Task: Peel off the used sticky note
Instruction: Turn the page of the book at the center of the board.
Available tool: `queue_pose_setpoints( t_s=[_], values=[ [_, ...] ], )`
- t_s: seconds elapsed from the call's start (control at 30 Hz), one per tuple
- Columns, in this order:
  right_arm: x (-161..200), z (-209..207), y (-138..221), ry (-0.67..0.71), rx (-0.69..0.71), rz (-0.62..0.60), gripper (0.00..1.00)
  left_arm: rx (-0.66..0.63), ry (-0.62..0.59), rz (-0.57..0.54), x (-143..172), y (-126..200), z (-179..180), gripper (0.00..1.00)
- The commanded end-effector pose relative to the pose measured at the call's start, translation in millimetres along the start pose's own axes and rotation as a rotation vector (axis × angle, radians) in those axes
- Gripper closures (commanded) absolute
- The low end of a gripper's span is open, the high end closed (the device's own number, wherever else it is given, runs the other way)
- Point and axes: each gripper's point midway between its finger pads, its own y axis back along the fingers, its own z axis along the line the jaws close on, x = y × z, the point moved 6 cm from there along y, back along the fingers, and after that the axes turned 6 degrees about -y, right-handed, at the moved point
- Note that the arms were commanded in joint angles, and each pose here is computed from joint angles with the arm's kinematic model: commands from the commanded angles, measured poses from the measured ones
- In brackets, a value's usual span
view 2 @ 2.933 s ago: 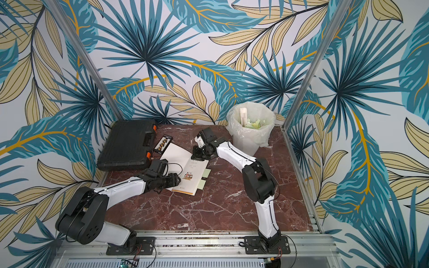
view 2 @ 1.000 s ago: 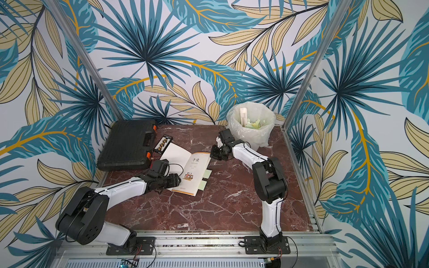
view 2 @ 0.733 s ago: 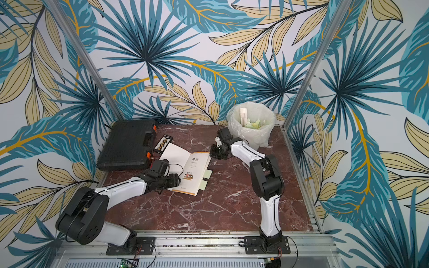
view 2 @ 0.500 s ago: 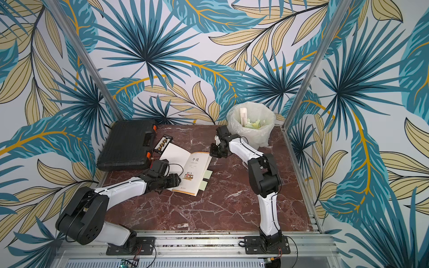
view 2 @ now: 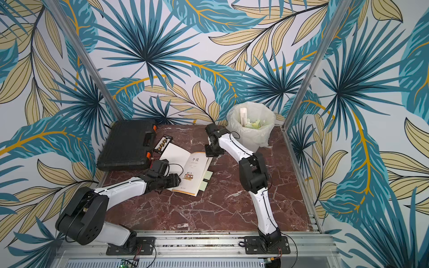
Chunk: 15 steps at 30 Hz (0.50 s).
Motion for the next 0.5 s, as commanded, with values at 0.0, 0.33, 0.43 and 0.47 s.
queue_pose_setpoints(
  t_s=[0.0,0.33,0.43,0.47],
  values=[
    [11,-2,-4,0.077,0.099,0.062,1.0,-0.034,-0.001,0.028,5,3,4,0.31],
    [19,26,2,0.112,0.008,0.093,1.0,-0.035,-0.003,0.027,4,3,4,0.31],
    [22,36,4,0.09,-0.071,0.104,1.0,-0.03,-0.003,0.023,2,5,3,0.3],
    [23,39,4,0.081,-0.099,0.106,1.0,-0.028,-0.002,0.024,3,5,2,0.29]
  ],
)
